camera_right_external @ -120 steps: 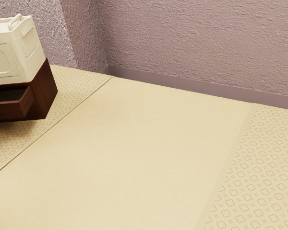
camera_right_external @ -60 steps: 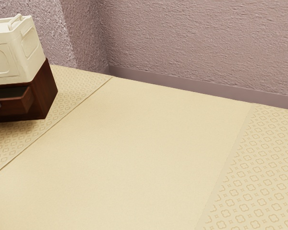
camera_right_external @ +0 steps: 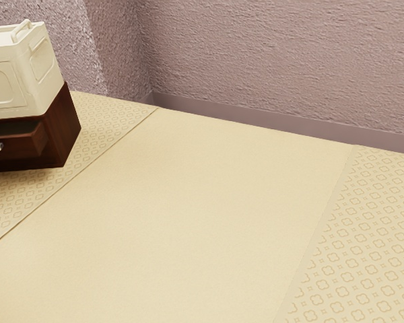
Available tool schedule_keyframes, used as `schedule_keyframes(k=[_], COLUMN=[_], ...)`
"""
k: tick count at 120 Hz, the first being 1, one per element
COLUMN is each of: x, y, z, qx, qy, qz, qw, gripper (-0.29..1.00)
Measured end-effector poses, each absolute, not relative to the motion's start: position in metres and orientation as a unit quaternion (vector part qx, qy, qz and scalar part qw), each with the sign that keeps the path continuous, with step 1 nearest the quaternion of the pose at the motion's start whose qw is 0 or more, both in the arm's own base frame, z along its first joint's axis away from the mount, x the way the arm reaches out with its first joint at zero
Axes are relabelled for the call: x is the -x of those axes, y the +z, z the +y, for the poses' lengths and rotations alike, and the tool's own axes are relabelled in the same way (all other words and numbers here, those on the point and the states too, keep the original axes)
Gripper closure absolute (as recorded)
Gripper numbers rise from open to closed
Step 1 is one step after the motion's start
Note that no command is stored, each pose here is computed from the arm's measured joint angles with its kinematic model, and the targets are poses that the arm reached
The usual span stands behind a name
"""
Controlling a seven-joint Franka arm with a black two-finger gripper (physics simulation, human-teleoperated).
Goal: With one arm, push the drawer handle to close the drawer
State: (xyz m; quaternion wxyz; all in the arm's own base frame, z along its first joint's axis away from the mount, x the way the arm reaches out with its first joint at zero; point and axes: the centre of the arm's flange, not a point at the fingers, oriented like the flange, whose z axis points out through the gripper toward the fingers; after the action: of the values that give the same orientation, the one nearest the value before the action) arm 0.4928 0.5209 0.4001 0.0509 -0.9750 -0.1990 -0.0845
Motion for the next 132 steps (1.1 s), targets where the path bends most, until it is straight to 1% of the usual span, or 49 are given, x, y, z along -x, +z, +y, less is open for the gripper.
schedule_keyframes(k=[132], x=[-0.528], y=[0.394], z=[0.545], qx=[0.975], qy=[-0.091], qz=[-0.196], qw=[0.042], gripper=[0.78])
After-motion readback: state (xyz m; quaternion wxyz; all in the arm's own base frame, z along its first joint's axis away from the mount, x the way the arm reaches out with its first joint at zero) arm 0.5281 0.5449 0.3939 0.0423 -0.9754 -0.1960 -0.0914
